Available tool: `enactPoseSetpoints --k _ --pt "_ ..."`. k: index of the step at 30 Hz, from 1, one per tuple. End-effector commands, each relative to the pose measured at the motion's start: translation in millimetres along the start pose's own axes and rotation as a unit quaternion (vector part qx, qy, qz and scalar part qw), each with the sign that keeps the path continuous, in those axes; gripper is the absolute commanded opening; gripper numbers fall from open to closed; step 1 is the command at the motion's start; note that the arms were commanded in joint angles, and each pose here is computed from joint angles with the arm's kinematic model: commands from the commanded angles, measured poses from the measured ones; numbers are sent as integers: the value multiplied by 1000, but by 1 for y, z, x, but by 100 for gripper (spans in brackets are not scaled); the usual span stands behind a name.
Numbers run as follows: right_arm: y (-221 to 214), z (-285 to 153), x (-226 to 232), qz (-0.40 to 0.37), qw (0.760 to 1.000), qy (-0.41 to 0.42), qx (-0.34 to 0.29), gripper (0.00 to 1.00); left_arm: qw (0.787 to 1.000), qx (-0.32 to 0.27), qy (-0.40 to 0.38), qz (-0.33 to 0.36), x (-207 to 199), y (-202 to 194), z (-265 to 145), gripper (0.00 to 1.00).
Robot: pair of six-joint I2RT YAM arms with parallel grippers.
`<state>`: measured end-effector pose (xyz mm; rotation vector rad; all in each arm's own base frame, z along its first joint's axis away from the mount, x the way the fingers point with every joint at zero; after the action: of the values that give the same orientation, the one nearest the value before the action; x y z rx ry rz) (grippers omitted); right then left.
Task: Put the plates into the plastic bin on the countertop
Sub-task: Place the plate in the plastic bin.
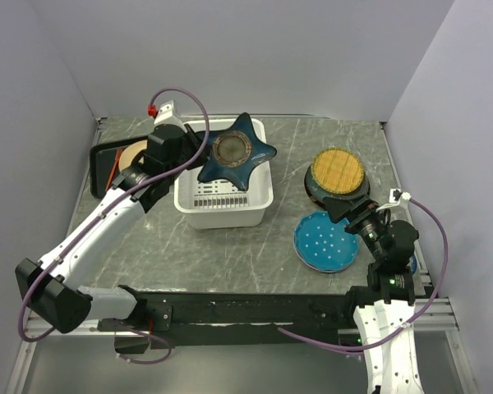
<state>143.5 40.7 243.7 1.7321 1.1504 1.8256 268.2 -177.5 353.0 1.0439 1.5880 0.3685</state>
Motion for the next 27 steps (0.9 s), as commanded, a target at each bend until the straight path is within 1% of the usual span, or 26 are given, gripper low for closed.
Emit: enactPoseSetpoints --k 1,6,7,13,27 --pt "3 1 0 -15 1000 3 -15 100 992 -73 -99 -37 -39 50 -8 1" --pt "1 5 -2 -13 1000 6 -11 100 994 -61 -81 -37 -32 56 12 1" --pt "1 5 -2 -16 1000 7 -11 100 995 -47 -76 -39 -29 52 19 1" --pt "1 8 -3 -13 1000 4 -7 100 997 -23 -54 -51 -12 52 44 1" --pt "-1 9 -5 -14 1000 1 -4 100 999 -2 -11 -53 13 41 74 1"
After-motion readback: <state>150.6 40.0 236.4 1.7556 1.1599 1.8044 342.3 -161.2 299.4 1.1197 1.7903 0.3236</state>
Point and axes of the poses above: each gripper's point midway between its finger pads, its own z axis out along the fingers, its own x axis along the line the jaws close on, y = z × x, the point moved 10 cm from there along -z, back along the fingers, and after that the axes turned 5 degrees about -z, right-handed, at the moved point
